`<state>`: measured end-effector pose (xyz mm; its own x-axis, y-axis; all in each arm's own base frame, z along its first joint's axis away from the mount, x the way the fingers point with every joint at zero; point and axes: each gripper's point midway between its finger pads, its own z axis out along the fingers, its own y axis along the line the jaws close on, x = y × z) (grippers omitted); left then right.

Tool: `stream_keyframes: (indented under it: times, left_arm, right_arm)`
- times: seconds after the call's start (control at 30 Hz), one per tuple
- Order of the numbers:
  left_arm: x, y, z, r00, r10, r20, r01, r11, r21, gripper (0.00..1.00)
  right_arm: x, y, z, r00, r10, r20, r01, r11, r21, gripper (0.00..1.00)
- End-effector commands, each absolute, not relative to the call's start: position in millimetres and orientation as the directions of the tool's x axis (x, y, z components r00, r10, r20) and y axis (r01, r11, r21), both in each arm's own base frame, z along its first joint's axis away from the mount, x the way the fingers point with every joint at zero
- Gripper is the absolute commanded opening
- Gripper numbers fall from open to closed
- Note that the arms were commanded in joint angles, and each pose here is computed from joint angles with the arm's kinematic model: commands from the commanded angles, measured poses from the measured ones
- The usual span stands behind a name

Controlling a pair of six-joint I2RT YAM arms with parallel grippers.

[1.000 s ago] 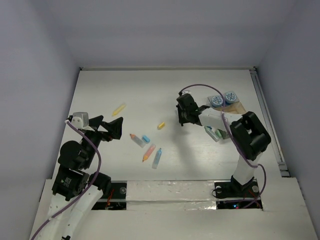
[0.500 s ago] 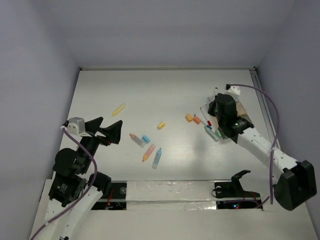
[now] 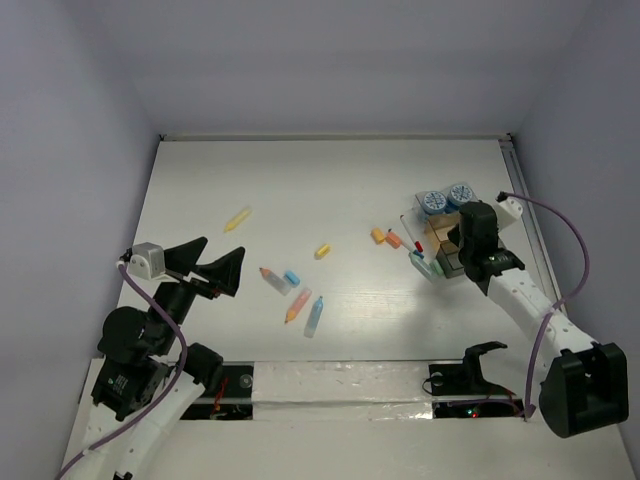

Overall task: Sort the stationery into containers
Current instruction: Place the pen in the storage box.

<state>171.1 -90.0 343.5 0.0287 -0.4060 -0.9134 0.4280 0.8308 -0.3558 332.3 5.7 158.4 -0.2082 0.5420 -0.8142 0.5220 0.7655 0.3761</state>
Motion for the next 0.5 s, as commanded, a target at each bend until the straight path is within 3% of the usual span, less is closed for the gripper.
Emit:
stream_keyframes:
  times: [0.0,0.47]
  left_arm:
    - [167,-87,359,0.084,-0.427,-0.9,0.447,0.824,-0.349,0.99]
    - [167,-88,358,0.078,-0.426,-0.901,0.444,0.824,-0.352,0.99]
  right_arm:
    - [345,-1,171,-0.107,0.597,-0.795,0.543,0.705,0.456,0.0]
    - [361,-6,148,-0.019,0.725,-0.688,0.593,0.563,0.576,0.0]
